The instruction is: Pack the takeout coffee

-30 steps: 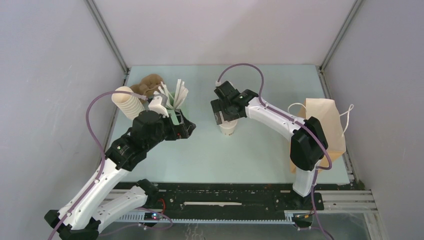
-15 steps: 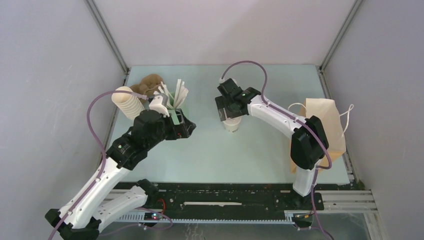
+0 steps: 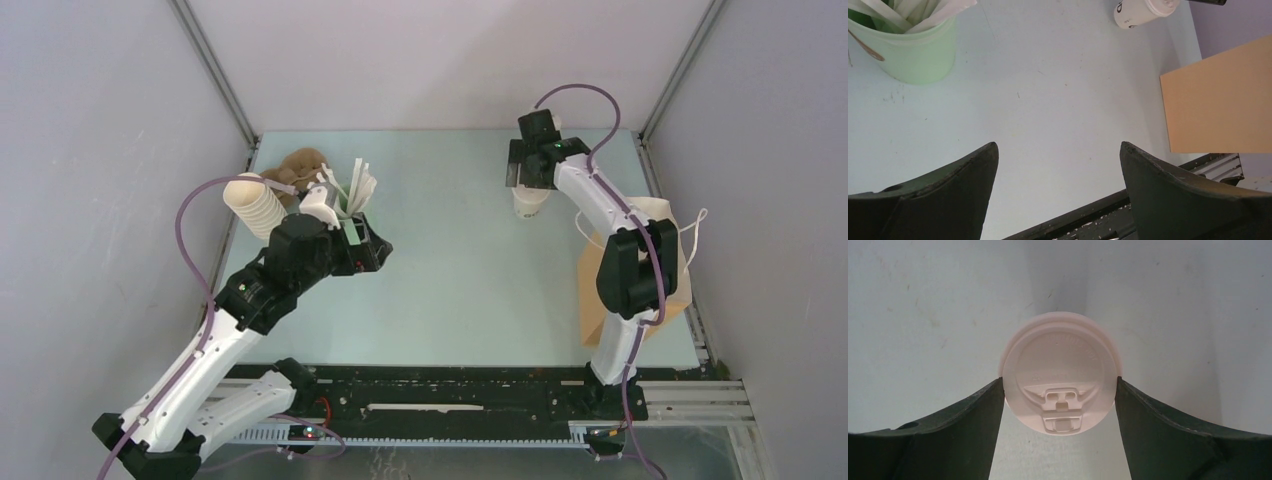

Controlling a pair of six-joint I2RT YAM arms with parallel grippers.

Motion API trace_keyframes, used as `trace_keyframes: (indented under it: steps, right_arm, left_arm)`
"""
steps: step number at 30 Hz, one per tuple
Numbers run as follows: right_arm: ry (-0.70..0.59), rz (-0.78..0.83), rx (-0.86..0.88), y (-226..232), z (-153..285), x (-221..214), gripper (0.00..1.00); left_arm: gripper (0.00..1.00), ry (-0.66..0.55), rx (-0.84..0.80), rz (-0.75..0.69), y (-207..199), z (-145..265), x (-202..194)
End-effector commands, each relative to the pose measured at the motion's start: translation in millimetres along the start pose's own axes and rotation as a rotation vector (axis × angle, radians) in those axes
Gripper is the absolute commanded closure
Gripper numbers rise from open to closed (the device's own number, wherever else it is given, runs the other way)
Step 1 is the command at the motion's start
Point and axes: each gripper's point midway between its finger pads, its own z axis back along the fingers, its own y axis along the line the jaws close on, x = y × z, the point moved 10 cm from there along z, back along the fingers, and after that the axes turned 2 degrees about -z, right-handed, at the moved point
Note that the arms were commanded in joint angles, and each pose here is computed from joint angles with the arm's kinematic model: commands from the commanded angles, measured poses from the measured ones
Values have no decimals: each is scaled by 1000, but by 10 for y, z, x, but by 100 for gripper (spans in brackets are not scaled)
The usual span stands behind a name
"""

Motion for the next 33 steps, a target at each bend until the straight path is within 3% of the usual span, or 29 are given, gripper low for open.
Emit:
trace_keyframes:
  steps: [1,12,18,27,33]
  right_arm:
    - [-57,-42,5,-45,-48,208,15]
    - [-23,-59,4,-126,-200,181,12]
    - [-37,-54,32,-142,-31,236,0]
    - [-92,-61,98,-143,679,427,0]
    - [-97,-16,274,-31,1394,192,0]
  left_arm:
    - [4,-75,-54,-25,-110,103,241]
    - [4,-77,-69,-25,-133,110,289]
    - [3,-110,-85,-29,-169,189,370]
    - [2,-212,-79,-35,-258,319,642]
    - [2,-318,89,-40,-193,484,1065]
